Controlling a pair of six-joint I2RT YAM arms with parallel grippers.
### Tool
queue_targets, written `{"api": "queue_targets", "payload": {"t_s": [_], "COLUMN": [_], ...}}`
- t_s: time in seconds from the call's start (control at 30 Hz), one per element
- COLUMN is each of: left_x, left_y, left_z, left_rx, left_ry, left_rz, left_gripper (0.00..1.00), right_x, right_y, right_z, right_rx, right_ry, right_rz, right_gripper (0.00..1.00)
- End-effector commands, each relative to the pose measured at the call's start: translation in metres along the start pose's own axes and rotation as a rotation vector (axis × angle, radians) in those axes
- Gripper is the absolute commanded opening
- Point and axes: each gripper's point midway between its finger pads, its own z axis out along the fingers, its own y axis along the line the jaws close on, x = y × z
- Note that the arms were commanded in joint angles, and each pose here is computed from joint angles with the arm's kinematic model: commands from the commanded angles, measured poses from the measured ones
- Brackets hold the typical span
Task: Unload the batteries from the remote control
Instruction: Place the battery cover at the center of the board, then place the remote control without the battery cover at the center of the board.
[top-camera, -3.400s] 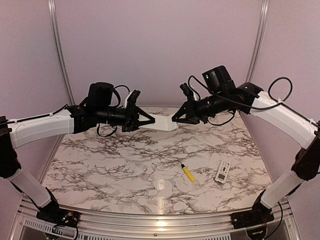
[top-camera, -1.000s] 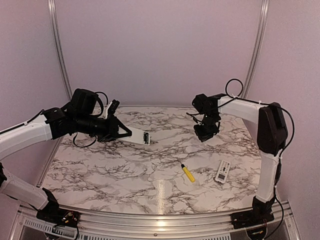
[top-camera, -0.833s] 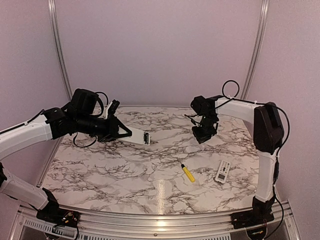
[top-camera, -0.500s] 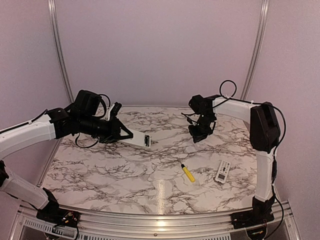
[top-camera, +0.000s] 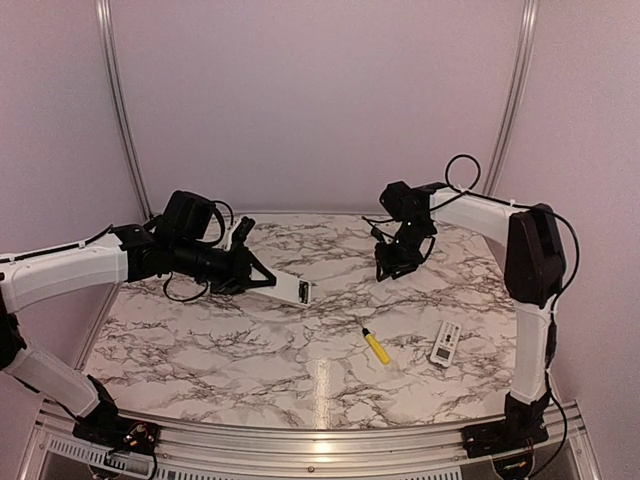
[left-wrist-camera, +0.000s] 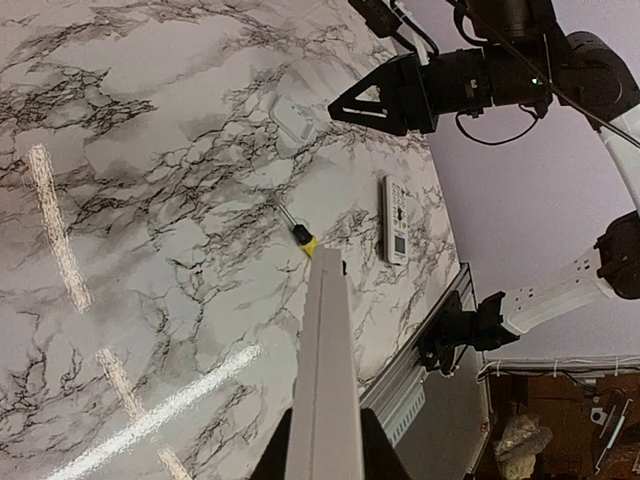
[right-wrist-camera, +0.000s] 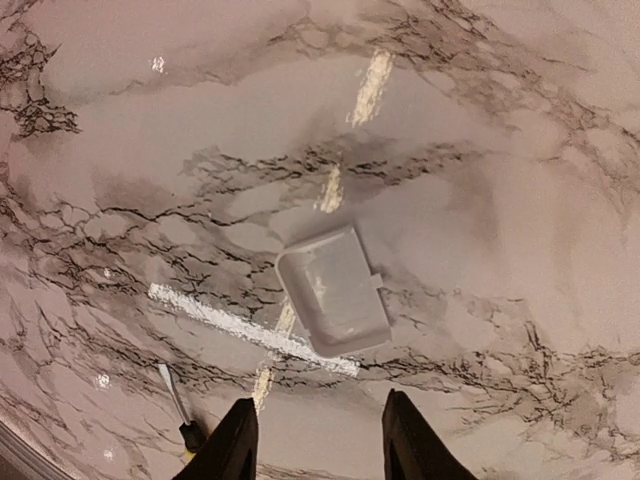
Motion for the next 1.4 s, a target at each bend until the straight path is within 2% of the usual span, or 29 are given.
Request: {"api": "queue_targets", "payload": {"t_s": [0.0,0.33,0.53,0.77,1.07,1.2,1.37], "left_x": [-0.002,0.009,0.025,0.050,0.073,0.083,0.089], "left_y": [-0.002,0.011,0.034,0.063,0.088,0.099,0.110], "left_z": [0.014,0.056,0.084,0.109,0.119,0.118,0.114], "left_rx": [0.076,0.190,0.176,0.166,0.117,0.074,0.016], "left_ry": [0.003,0.042,0.102,0.152,0.189,0.207,0.207], "left_rz": [-0.001,-0.088,-0.121,-0.181,-0.209,-0.213,-0.214], "left_gripper": [0.00,0.00,0.00,0.00,0.00,0.09,0.34], "right_x": [-0.005,0.025,0.056,0.088,0.099,0.107,0.115], "right_y": [0.013,0.031,0.049,0.075,0.082,0.079,0.077], "right_z": [-0.041,-0.068,-0.068,-0.053,-0.036,-0.021,-0.008], "right_rx": [-0.064,-0.187,-0.260,-0.265,-0.300,-0.292,-0.287], "right_ry": [-0.077,-0.157,-0.182,-0.143,-0.130,-0.094,-0.062], "right_rz": [0.001,0.014,0.001,-0.055,-0.044,-0.042,-0.047], "right_gripper": [0.43,0.55,0.61,0.62,0.63,0.63,0.63]}}
